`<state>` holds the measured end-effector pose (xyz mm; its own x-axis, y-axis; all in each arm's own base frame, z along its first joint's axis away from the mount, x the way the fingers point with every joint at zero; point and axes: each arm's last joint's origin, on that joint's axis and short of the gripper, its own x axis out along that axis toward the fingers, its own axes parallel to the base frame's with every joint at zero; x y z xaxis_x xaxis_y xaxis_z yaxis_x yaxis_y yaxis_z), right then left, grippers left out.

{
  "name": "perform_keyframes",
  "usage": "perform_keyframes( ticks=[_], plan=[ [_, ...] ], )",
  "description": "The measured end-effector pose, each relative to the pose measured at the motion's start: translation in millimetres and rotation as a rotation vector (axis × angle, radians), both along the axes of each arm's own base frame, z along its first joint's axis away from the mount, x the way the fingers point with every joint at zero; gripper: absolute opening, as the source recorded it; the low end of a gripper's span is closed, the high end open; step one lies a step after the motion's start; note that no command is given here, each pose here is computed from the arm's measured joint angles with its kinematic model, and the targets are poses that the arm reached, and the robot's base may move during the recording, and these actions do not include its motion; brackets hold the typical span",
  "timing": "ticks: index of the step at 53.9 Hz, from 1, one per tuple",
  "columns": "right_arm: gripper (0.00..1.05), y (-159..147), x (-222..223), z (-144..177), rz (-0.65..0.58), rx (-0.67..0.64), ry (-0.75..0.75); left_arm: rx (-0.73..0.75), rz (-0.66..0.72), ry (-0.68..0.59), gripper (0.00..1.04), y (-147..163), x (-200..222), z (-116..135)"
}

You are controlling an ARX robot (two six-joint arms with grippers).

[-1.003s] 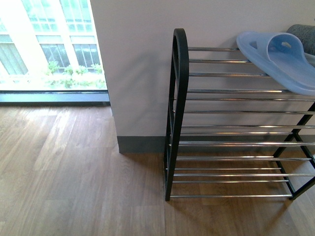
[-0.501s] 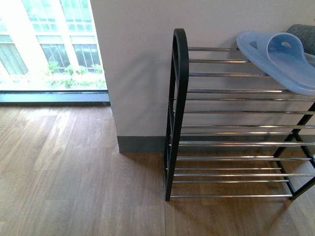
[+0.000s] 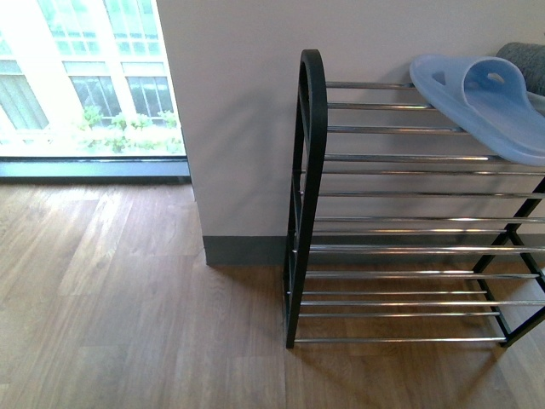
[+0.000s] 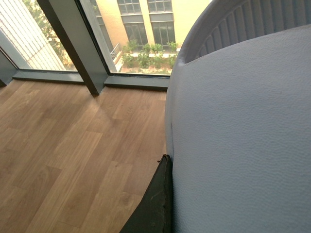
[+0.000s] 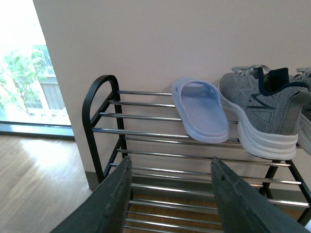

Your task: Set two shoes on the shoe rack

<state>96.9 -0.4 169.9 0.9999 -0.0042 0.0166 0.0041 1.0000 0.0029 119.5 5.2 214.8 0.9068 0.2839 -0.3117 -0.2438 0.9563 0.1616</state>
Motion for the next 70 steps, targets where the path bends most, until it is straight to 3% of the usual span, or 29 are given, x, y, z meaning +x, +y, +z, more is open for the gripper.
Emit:
perform_keyframes(
  ticks=[13,16,53,60,70],
  plan=[
    [0.92,0,0,0,0.004,0.000,0.000,0.001,0.004,-0.001,0.02,0,0,0],
    [0.97,0,0,0,0.004,0.000,0.000,0.001,0.003,-0.001,0.02,0,0,0],
    [0.96,0,0,0,-0.001,0.000,0.000,-0.004,-0.004,-0.002,0.02,0,0,0],
    [0.96,0,0,0,0.000,0.000,0.000,-0.159,-0.157,-0.094,0.02,-11,18,14],
    [0.96,0,0,0,0.000,0.000,0.000,-0.198,-0.299,-0.080,0.02,-37,70,38]
  ],
)
